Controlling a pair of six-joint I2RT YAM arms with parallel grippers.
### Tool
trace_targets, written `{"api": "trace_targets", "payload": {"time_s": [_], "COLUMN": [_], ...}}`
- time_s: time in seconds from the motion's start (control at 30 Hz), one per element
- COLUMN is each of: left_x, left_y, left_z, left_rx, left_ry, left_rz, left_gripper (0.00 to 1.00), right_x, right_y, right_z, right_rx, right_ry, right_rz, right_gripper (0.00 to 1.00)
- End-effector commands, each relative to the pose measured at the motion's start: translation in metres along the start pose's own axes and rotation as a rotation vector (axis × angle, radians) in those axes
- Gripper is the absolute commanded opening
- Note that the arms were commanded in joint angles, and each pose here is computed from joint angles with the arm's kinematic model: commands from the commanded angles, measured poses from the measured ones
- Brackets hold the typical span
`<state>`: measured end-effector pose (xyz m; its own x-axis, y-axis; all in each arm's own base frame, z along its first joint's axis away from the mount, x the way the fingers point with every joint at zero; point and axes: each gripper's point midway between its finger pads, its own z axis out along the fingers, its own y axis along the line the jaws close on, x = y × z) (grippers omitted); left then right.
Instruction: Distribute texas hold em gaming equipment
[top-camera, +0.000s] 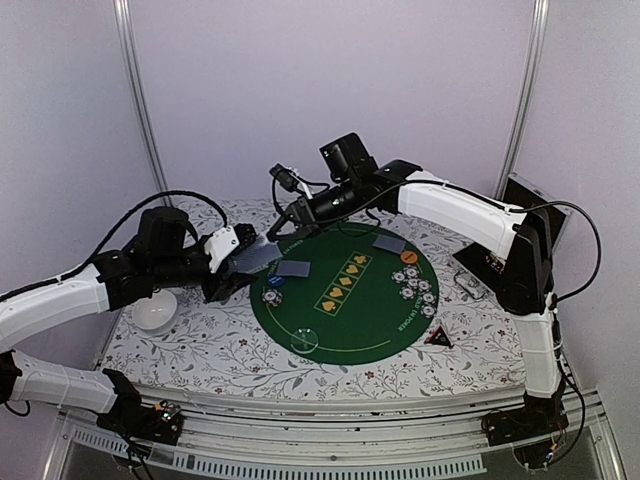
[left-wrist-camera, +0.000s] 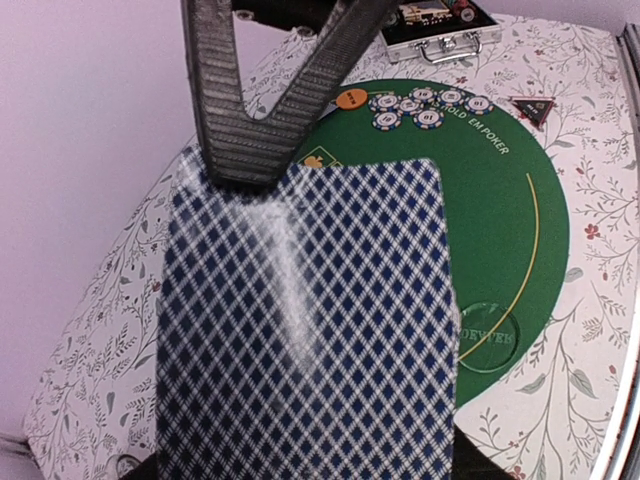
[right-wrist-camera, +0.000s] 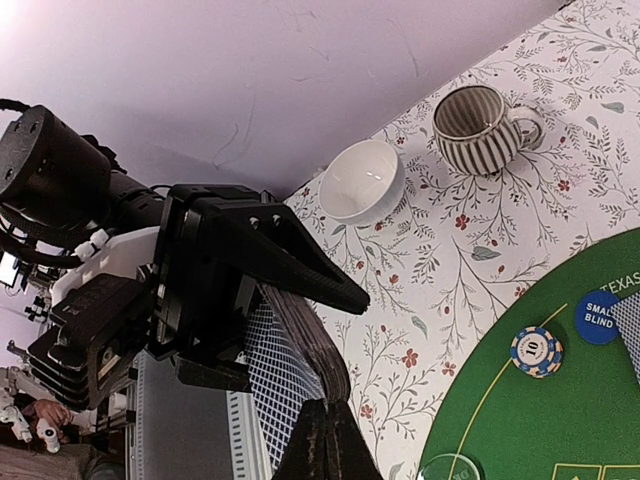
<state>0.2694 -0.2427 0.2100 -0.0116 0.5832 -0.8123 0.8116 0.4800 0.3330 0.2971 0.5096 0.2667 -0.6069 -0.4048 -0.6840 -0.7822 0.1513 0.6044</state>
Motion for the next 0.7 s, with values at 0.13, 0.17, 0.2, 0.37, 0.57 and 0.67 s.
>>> {"api": "trace_targets", "payload": {"time_s": [0.13,0.17,0.2,0.37,0.57,0.67], "left_x": [-0.014,-0.014,-0.014,-0.014,-0.014,-0.015], "left_y": [0.004,0.004,0.004,0.005,0.005,0.006], "left_z": [-0.005,-0.005,-0.006,-0.006,-0.007,-0.007], "left_rx": [-0.015,-0.016,-0.015,-0.020,-0.024,-0.028], "left_ry": [-0.052,-0.052,-0.053,-0.052,-0.053,-0.054], "left_rz": [0.011,0.011,0.011,0.012,0.011,0.009], "left_gripper": [0.56,0.56,0.56,0.56,0.56,0.56], "right_x": [-0.032,-0.034,-0.035,-0.040,-0.022,-0.009], "right_y": [0.042,0.045,0.047,0.047,0.035,0.030], "right_z": [-0.027,-0.029,-0.030,-0.035,-0.026,-0.017], "right_rx": [-0.102,-0.113,-0.121,-0.112,-0.098,-0.104], "right_ry": [-0.079,-0.085,-0.089,-0.106,-0.070,-0.037], "right_rz": [-0.058,-0.060,-0.059,-0.058,-0.013,0.021], "right_gripper": [0.01,0.01,0.01,0.01,0.01,0.02]}}
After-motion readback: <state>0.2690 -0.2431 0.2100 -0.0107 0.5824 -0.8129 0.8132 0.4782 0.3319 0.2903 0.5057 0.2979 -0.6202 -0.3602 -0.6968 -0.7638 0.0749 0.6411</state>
